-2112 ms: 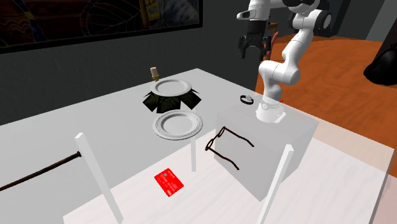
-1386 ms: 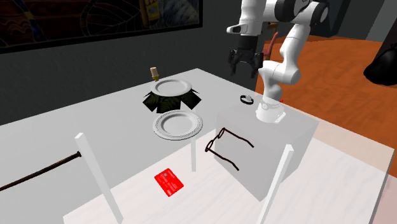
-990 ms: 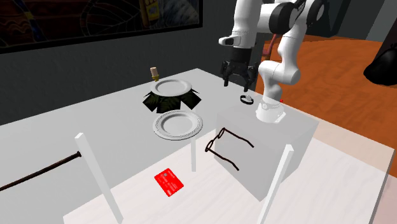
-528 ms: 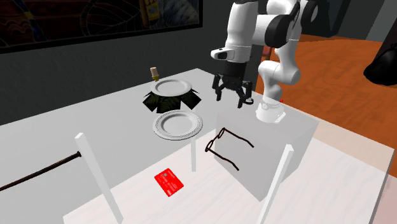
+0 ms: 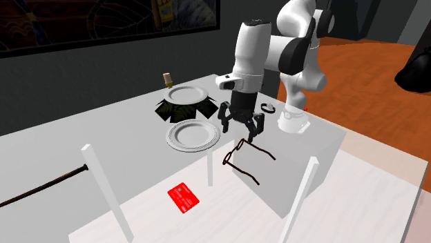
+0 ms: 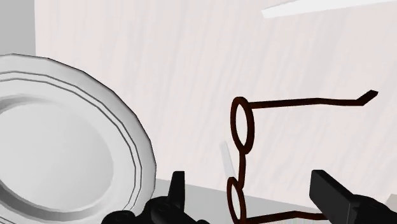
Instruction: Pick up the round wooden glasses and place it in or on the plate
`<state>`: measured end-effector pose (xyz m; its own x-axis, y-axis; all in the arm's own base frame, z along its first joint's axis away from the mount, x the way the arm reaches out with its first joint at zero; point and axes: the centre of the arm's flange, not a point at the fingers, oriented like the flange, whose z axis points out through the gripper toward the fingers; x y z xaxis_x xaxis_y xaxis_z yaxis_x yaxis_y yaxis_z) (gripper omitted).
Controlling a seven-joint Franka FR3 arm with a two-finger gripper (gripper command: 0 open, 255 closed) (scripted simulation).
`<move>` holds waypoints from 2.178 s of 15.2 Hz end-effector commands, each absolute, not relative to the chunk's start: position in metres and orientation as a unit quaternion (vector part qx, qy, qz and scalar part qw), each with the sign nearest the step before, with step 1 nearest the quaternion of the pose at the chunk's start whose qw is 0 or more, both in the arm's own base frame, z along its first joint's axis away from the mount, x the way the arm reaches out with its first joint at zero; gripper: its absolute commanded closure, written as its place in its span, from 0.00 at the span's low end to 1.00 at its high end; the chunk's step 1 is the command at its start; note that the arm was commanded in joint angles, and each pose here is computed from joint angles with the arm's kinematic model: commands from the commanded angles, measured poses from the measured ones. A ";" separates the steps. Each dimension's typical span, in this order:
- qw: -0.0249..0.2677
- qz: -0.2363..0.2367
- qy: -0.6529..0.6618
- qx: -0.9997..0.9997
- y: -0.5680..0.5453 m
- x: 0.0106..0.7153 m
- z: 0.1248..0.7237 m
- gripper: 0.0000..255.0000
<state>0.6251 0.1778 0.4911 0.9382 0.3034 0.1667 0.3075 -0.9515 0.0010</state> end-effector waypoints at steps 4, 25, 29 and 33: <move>0.010 -0.084 -0.160 -0.984 0.190 0.643 0.467 0.00; 0.010 -0.084 -0.160 -0.984 0.191 0.647 0.443 1.00; 0.010 -0.084 -0.160 -0.984 0.191 0.647 0.459 1.00; 0.010 -0.084 -0.160 -0.984 0.191 0.647 0.480 1.00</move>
<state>0.6466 0.1914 0.4747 0.9351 0.3120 0.1681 0.3155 -0.9489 0.0065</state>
